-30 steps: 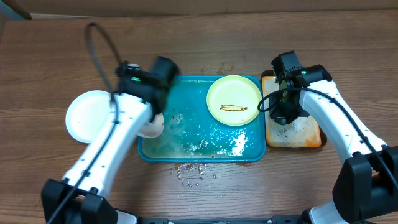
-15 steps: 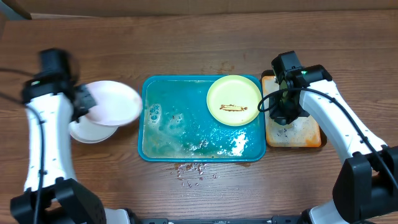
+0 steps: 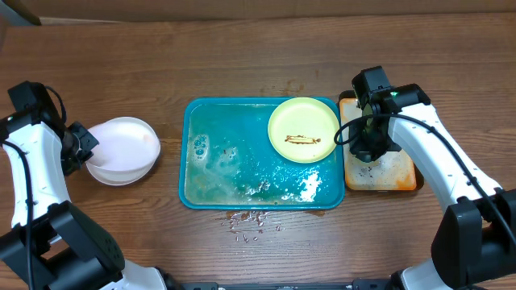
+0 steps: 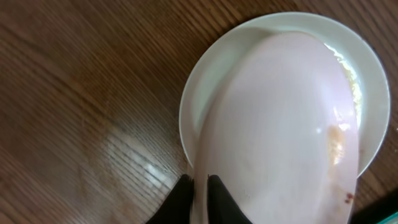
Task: Clean dirty plates on tray and stack at the side
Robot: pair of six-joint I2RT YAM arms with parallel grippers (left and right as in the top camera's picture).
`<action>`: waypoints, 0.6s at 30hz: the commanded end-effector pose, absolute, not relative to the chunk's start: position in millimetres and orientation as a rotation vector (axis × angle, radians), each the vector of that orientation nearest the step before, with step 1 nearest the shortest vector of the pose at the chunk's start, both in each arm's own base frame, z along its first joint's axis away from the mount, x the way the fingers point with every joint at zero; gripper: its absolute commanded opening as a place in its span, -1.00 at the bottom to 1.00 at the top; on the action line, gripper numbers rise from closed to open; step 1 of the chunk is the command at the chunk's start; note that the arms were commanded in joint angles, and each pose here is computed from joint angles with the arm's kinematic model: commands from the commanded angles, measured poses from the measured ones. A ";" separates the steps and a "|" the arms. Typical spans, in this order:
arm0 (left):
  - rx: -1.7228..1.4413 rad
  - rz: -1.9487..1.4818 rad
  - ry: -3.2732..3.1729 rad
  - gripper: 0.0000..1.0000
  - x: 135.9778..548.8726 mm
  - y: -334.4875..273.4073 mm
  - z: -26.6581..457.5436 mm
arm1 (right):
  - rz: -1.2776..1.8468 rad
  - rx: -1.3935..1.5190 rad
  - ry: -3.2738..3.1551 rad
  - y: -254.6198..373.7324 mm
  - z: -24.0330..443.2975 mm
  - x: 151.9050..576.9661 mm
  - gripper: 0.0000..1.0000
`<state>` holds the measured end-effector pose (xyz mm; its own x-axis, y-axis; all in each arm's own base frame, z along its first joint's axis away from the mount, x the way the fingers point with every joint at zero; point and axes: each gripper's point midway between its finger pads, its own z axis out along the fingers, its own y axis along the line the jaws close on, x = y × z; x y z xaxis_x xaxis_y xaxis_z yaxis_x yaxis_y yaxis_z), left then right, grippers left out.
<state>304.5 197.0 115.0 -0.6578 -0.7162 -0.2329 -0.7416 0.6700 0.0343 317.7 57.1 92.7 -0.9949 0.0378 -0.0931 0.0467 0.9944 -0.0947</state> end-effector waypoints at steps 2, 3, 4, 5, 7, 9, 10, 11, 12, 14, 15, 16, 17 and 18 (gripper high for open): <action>-1.167 0.081 2.667 -0.46 314.8 190.6 120.9 | -0.141 0.075 3.031 57.1 95.3 321.2 -0.92; -1.151 0.050 2.672 -0.37 317.0 186.8 120.8 | -0.139 0.081 3.028 56.3 95.3 322.3 -0.92; -1.142 0.015 2.674 -0.25 319.2 182.9 120.8 | -0.138 0.088 3.025 55.0 95.4 323.4 -0.92; -1.131 -0.045 2.673 -0.21 322.8 176.3 121.2 | -0.137 0.098 3.021 53.0 95.5 324.7 -0.93; -1.085 -0.150 2.680 -0.14 329.4 162.8 122.6 | -0.134 0.132 3.014 46.2 95.6 327.5 -0.93; -1.008 -0.301 2.685 -0.09 339.8 140.3 126.4 | -0.107 0.161 3.012 39.9 95.5 330.2 -0.93; -0.948 -0.370 2.691 -0.08 345.3 127.5 128.5 | -0.080 0.167 3.011 38.0 95.4 331.8 -0.93; -0.882 -0.432 2.697 -0.07 350.8 114.0 131.0 | -0.038 0.159 3.010 38.0 95.3 333.8 -0.93; -0.788 -0.498 2.707 -0.05 358.1 95.2 133.9 | 0.021 0.149 3.004 38.5 95.6 337.2 -0.92; -0.651 -0.554 2.722 -0.02 366.6 70.1 137.1 | 0.092 0.126 2.990 39.6 96.2 342.2 -0.92; -0.586 -0.566 2.733 -0.01 369.7 57.8 137.7 | 0.116 0.111 2.981 39.5 96.6 344.8 -0.92; -0.516 -0.577 2.746 0.01 372.6 43.5 138.3 | 0.119 0.118 2.972 37.1 96.9 347.3 -0.92; -0.412 -0.588 2.764 0.04 375.9 22.5 138.5 | 0.118 0.129 2.959 34.3 97.0 350.3 -0.92; -0.370 -0.592 2.772 0.05 377.2 12.6 137.9 | 0.119 0.134 2.954 33.2 96.6 351.6 -0.92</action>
